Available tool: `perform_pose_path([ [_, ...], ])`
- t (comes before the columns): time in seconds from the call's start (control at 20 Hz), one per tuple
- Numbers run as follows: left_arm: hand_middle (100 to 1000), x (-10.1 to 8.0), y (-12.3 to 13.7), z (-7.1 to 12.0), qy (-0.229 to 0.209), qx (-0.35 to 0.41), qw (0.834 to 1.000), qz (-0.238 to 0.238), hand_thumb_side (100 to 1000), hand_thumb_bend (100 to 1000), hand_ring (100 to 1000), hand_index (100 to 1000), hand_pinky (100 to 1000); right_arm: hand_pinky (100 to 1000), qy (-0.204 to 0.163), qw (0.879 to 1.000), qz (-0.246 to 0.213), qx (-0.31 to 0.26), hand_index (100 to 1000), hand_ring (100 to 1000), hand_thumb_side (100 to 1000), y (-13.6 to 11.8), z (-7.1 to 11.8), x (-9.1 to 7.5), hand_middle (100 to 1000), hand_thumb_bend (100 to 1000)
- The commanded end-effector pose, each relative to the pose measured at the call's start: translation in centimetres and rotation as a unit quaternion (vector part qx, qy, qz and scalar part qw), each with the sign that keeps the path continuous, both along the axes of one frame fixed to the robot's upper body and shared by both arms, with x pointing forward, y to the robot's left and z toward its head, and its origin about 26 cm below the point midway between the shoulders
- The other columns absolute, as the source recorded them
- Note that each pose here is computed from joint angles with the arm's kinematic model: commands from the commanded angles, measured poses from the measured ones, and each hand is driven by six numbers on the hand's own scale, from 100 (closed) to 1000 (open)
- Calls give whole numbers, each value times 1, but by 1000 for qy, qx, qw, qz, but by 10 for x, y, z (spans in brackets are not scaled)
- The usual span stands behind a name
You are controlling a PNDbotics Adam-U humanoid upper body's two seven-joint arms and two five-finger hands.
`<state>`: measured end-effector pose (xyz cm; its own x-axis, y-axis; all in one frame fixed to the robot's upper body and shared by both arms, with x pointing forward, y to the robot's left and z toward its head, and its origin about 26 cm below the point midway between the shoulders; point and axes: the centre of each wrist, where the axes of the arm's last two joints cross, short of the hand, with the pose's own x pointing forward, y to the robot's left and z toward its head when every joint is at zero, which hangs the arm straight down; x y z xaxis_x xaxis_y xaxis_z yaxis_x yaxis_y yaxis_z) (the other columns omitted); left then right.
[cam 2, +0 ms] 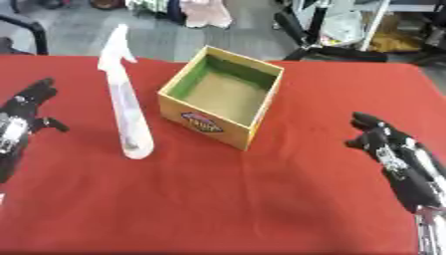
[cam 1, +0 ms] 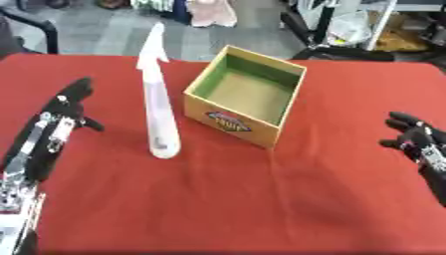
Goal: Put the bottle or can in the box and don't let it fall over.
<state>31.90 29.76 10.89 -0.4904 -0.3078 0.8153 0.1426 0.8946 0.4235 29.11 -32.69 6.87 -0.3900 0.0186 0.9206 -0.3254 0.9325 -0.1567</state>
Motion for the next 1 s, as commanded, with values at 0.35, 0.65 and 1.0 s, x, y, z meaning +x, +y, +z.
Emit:
perform_pose_path([
  [0.35,974,27,-23,27,-40,47,997,41,803,100,1000,992,610,796,-6,1000,-9,-5,586,969,486,-6,4,-1,899,100],
  [0.65,969,45,-39,33,-57,57,996,47,772,100,1000,991,616,796,-7,999,-41,2,586,969,491,-13,5,-5,899,100],
  [1.0,969,64,-51,32,-57,68,995,53,760,100,1000,988,617,796,-4,998,-65,10,587,969,490,-18,5,-9,899,100],
])
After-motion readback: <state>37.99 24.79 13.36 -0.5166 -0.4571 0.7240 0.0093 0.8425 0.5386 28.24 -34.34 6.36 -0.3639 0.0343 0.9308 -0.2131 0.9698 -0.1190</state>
